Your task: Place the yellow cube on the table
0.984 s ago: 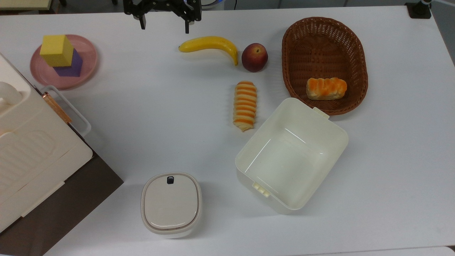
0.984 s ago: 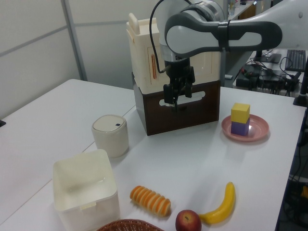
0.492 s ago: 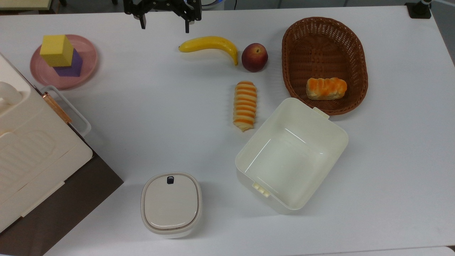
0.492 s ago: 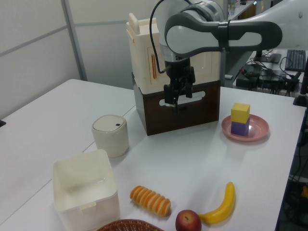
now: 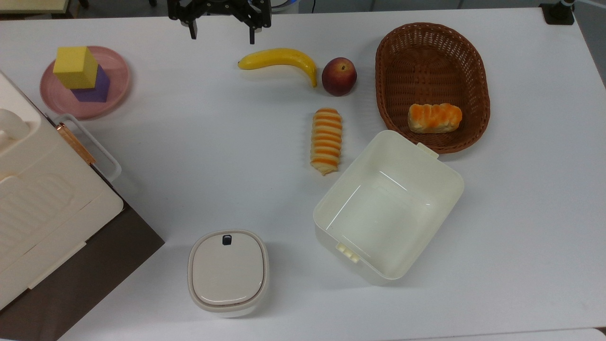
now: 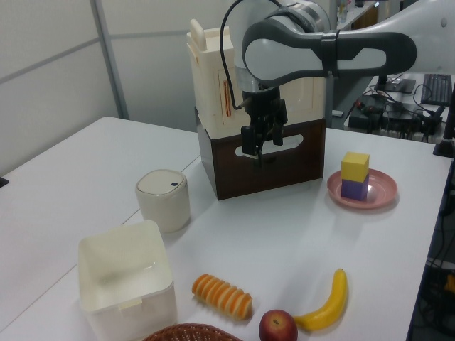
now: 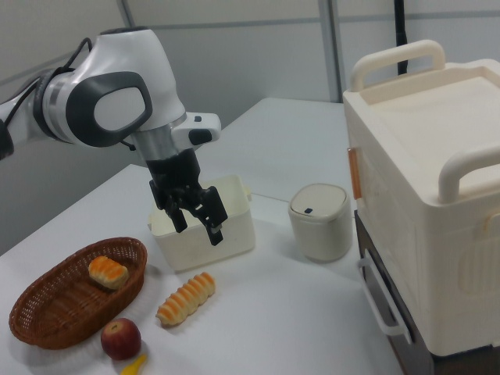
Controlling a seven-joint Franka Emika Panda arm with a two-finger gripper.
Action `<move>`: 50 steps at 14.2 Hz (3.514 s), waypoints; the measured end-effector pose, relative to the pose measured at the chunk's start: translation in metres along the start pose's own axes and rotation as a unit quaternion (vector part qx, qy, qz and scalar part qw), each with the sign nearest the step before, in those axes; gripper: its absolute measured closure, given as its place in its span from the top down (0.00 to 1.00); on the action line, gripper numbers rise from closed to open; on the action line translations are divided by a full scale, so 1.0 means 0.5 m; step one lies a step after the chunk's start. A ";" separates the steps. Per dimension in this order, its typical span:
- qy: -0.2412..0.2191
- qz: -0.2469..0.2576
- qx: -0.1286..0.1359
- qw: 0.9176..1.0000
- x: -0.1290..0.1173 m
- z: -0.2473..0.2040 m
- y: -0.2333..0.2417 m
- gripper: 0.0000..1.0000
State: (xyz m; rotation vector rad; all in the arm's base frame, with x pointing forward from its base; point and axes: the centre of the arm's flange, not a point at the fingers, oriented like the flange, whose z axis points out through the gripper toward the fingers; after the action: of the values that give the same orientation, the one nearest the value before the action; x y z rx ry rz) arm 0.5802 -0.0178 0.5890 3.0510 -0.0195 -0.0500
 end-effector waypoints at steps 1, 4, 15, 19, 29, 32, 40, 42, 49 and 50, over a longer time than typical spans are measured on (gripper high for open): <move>-0.001 -0.002 0.000 1.000 0.001 0.001 -0.004 1.00; -0.003 -0.003 0.000 1.000 0.003 0.006 -0.009 1.00; -0.005 -0.004 0.000 1.000 0.005 0.011 -0.010 1.00; -0.011 -0.016 -0.001 1.000 0.010 0.025 -0.040 1.00; -0.021 0.018 -0.003 1.000 -0.020 0.041 0.187 1.00; -0.024 0.006 0.003 1.000 -0.078 0.050 0.371 1.00; 0.004 -0.006 -0.008 1.000 -0.200 0.182 0.645 1.00; 0.005 0.002 -0.010 1.000 -0.207 0.224 0.671 1.00; -0.015 0.003 -0.003 1.000 -0.165 0.389 0.703 1.00; -0.019 0.002 -0.001 1.000 -0.161 0.402 0.702 1.00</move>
State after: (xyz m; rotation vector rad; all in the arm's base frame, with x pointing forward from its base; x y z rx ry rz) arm 0.4890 -0.3842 0.4231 3.0473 -0.0281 -0.1081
